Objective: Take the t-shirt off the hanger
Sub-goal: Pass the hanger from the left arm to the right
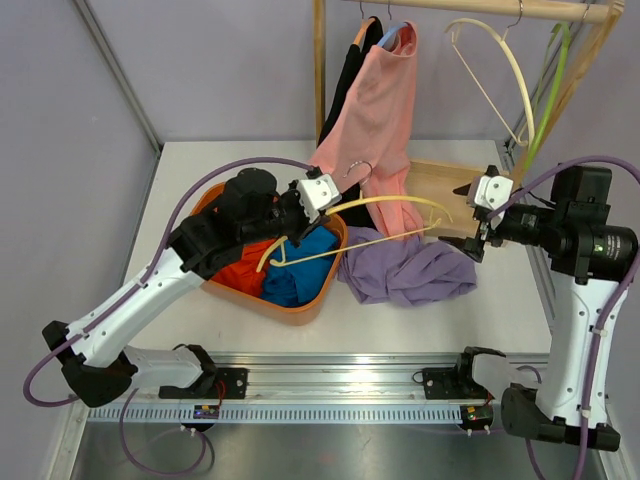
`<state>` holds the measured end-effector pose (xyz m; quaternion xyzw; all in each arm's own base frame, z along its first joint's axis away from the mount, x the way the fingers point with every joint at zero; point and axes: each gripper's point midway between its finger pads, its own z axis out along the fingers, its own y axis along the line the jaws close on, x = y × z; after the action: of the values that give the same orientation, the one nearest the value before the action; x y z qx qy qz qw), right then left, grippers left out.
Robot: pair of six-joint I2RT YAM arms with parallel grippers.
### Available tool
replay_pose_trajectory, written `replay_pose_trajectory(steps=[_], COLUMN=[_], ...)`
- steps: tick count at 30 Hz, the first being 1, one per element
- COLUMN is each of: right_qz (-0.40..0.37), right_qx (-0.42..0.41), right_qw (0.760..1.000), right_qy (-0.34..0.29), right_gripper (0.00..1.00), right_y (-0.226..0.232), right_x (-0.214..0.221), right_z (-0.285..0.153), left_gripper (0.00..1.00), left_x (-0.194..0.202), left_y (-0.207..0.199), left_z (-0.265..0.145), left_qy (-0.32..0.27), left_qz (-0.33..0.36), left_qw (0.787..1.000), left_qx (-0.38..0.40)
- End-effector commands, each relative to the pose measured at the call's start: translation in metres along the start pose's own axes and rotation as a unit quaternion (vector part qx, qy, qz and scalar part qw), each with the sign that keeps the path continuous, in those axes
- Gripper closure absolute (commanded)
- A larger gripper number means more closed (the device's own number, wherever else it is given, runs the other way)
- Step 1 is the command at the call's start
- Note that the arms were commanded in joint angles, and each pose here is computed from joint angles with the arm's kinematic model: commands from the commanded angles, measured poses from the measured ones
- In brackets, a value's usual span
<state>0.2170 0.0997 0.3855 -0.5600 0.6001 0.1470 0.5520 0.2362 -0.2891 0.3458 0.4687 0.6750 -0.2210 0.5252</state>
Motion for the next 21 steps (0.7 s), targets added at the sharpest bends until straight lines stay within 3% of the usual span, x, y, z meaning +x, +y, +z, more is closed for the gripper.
replay_pose_trajectory(steps=[1, 7, 15, 21], right_qz=[0.113, 0.133, 0.175, 0.203], right_qx=[-0.118, -0.234, -0.259, -0.280], right_qw=[0.987, 0.963, 0.949, 0.937], right_qy=[0.010, 0.029, 0.035, 0.042], right_gripper=[0.07, 0.10, 0.16, 0.30], right_y=[0.059, 0.098, 0.098, 0.113], right_x=[0.009, 0.012, 0.009, 0.012], right_z=[0.008, 0.033, 0.044, 0.045], left_gripper=[1.00, 1.00, 1.00, 1.00], left_x=[-0.029, -0.036, -0.039, -0.045], left_y=[-0.010, -0.021, -0.027, -0.017], left_z=[-0.004, -0.013, -0.022, -0.026], left_qy=[-0.062, -0.098, -0.116, -0.122], left_qz=[0.105, 0.197, 0.259, 0.283], left_qw=[0.991, 0.972, 0.956, 0.950], left_qx=[0.050, 0.078, 0.079, 0.048])
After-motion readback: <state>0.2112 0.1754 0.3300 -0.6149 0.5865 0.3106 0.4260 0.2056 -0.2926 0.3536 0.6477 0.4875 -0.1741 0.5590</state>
